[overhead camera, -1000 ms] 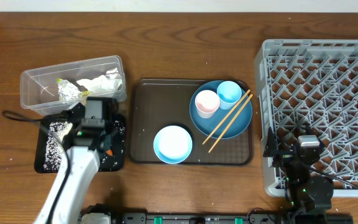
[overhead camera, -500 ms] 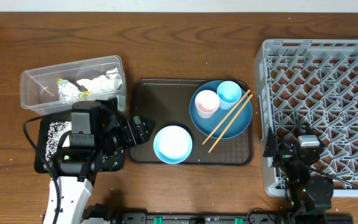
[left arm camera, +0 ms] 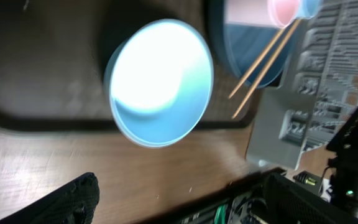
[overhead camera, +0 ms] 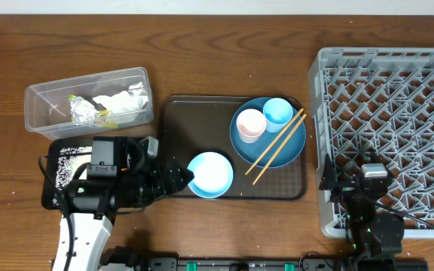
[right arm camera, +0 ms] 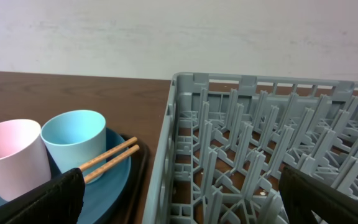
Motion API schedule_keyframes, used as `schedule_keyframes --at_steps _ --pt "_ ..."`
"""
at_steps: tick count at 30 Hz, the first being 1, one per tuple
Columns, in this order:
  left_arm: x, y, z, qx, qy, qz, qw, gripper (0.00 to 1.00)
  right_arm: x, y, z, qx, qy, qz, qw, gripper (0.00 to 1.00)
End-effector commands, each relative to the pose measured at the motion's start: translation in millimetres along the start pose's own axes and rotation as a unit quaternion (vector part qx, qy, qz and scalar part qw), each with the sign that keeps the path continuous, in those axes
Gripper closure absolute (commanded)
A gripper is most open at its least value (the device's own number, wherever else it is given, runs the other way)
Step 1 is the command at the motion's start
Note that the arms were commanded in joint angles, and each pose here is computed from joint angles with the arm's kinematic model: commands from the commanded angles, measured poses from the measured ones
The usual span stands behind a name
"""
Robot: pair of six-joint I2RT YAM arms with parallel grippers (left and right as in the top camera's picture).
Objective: Sort waste into correct bins and load items into the dishwasher rack
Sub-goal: 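Move the left gripper right over the light-blue bowl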
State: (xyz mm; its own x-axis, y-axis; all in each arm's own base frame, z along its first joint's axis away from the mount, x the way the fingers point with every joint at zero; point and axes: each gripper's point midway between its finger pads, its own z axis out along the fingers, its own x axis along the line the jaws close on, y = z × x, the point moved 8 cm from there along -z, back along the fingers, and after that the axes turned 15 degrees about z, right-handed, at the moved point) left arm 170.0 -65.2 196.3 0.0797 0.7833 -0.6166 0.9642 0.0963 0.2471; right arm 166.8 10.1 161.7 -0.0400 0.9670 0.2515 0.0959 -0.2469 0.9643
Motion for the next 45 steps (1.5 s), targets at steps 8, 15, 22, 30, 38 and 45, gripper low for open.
schedule_keyframes --at_steps 8,15,22,30,38,45 --pt "1.9 3.3 -4.1 -0.008 0.027 0.005 1.000 0.13 -1.8 -0.8 0.1 0.002 -0.005 0.007 1.000 0.01" --pt "6.1 11.8 -4.8 -0.034 0.054 0.019 0.998 0.11 -1.9 -0.8 0.1 0.002 -0.005 0.007 1.000 0.01" --pt "-0.5 39.8 -8.4 -0.112 0.046 0.070 0.990 0.06 -1.9 -0.8 0.1 0.002 -0.005 0.007 1.000 0.01" --pt "-0.8 68.3 -18.1 -0.202 0.088 0.107 0.970 0.05 -1.9 -0.8 0.1 0.002 -0.005 0.007 1.000 0.01" --pt "13.3 69.3 -21.3 -0.213 0.160 0.088 0.960 0.05 -1.8 -0.7 0.1 0.001 -0.005 0.007 1.000 0.01" --pt "21.2 71.9 -10.2 -0.183 0.172 0.111 0.962 0.05 6.2 0.2 -0.3 0.009 0.036 0.085 0.996 0.01"
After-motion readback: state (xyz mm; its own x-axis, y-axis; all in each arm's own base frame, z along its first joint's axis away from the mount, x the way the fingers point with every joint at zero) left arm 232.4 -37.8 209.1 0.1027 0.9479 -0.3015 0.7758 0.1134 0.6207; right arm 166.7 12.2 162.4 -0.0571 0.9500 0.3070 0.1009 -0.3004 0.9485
